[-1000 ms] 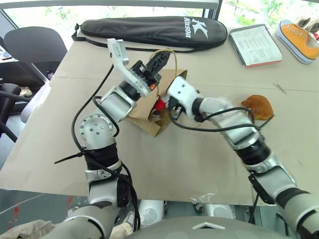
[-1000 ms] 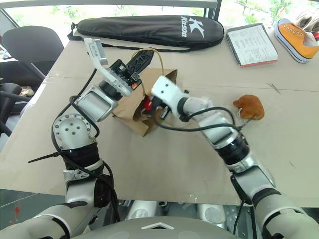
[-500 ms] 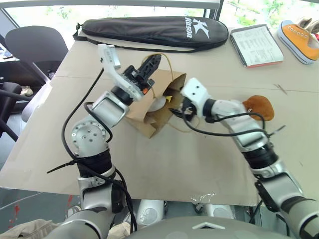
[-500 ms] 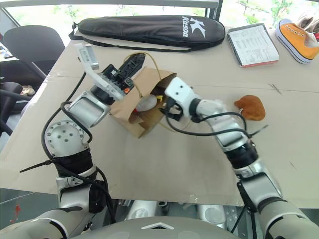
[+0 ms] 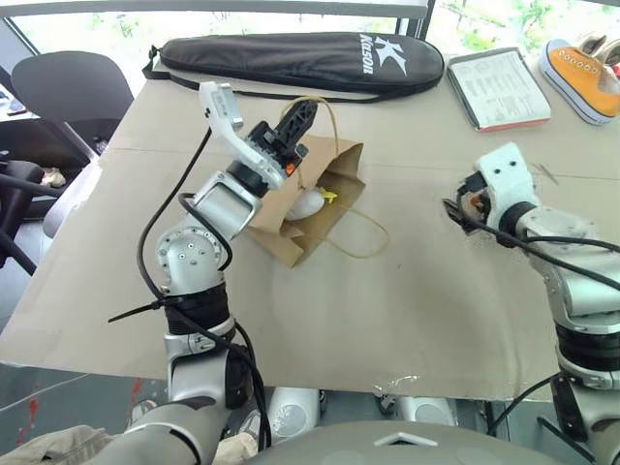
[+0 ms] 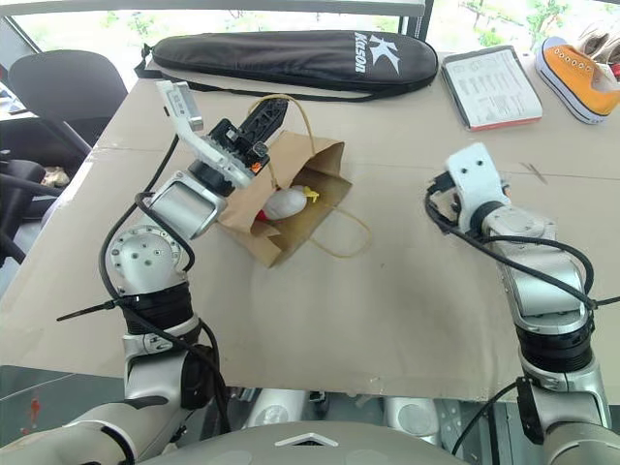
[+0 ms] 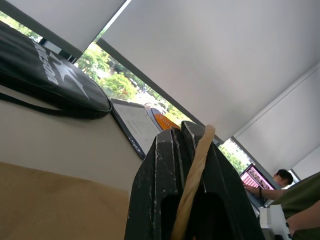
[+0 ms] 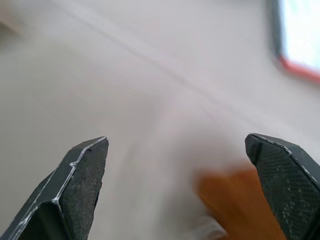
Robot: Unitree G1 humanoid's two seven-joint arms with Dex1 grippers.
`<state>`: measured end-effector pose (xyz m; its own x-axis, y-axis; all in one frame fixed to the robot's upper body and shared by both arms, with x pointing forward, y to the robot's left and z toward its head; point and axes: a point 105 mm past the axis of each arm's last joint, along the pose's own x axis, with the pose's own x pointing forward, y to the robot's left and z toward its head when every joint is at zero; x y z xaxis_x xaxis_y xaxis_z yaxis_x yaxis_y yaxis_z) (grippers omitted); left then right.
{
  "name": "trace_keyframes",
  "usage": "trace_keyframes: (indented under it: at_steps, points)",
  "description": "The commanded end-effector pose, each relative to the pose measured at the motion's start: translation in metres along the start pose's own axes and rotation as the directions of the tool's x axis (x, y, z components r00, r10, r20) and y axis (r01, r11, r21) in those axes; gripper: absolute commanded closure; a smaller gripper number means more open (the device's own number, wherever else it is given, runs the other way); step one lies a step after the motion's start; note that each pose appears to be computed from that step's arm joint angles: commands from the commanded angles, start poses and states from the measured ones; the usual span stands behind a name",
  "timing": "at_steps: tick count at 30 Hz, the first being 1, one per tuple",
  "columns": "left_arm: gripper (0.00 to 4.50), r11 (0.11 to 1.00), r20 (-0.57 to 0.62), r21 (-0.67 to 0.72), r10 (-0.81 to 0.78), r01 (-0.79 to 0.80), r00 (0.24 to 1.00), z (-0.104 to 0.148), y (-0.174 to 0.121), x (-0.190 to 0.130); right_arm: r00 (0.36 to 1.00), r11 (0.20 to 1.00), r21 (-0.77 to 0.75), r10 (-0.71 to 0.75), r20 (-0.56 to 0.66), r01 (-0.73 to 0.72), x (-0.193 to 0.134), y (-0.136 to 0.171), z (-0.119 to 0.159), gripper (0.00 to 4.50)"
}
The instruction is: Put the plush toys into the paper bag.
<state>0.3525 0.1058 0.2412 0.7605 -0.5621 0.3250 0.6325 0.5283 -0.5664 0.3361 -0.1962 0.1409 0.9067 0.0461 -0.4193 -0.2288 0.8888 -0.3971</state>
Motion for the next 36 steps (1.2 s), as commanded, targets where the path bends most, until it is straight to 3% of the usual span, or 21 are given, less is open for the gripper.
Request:
trace_keyframes:
  at_steps: [1,4,7,8,10,12,14,17,22,26,31,36]
  points:
    - [4.50,0.998,0.033,0.027,-0.053,0.052,0.998,0.007,-0.013,0.006,0.981,0.979,-0.141,-0.161,-0.110,0.145,0.003,-0.026,-0.018,0.16]
    - [4.50,0.999,0.039,0.038,-0.039,0.037,0.998,0.007,-0.009,0.002,0.969,0.973,-0.177,-0.179,-0.171,0.148,0.003,-0.033,-0.031,0.85]
    - [4.50,0.998,0.032,0.052,-0.042,0.040,0.999,0.005,-0.010,0.000,0.970,0.975,-0.172,-0.173,-0.174,0.143,0.004,-0.035,-0.034,2.13]
    - [4.50,0.998,0.030,0.054,-0.044,0.042,0.999,0.004,-0.011,0.000,0.970,0.976,-0.166,-0.171,-0.173,0.142,0.004,-0.036,-0.034,2.78]
    - [4.50,0.997,0.031,0.055,-0.046,0.045,0.998,0.004,-0.011,0.000,0.977,0.978,-0.158,-0.157,-0.144,0.134,0.002,-0.036,-0.030,3.55]
    - [4.50,0.998,0.035,0.049,-0.050,0.049,0.998,0.006,-0.011,0.000,0.995,0.991,-0.107,-0.084,-0.054,0.078,-0.001,-0.027,-0.015,4.45]
    - [4.50,0.998,0.049,0.027,-0.060,0.058,0.997,0.010,-0.012,0.000,0.990,0.995,0.032,0.092,0.108,-0.096,-0.014,-0.003,0.013,4.45]
    - [4.50,0.996,0.065,-0.024,-0.083,0.085,0.994,0.015,-0.015,0.001,0.901,0.924,0.105,0.324,0.290,-0.366,-0.036,0.035,0.048,4.45]
    - [4.50,0.983,0.051,-0.092,-0.156,0.160,0.986,0.017,-0.026,0.003,0.735,0.763,0.141,0.529,0.425,-0.631,-0.038,0.097,0.092,4.45]
    - [4.50,0.973,0.062,-0.135,-0.181,0.187,0.982,0.023,-0.034,0.005,0.635,0.644,0.175,0.603,0.483,-0.745,-0.030,0.139,0.117,4.45]
    - [4.50,0.968,0.062,-0.153,-0.194,0.201,0.979,0.031,-0.041,0.006,0.563,0.505,0.272,0.614,0.554,-0.819,-0.024,0.160,0.140,4.45]
    - [4.50,0.967,0.052,-0.159,-0.192,0.198,0.980,0.027,-0.041,0.006,0.559,0.439,0.349,0.611,0.561,-0.828,-0.011,0.167,0.155,4.45]
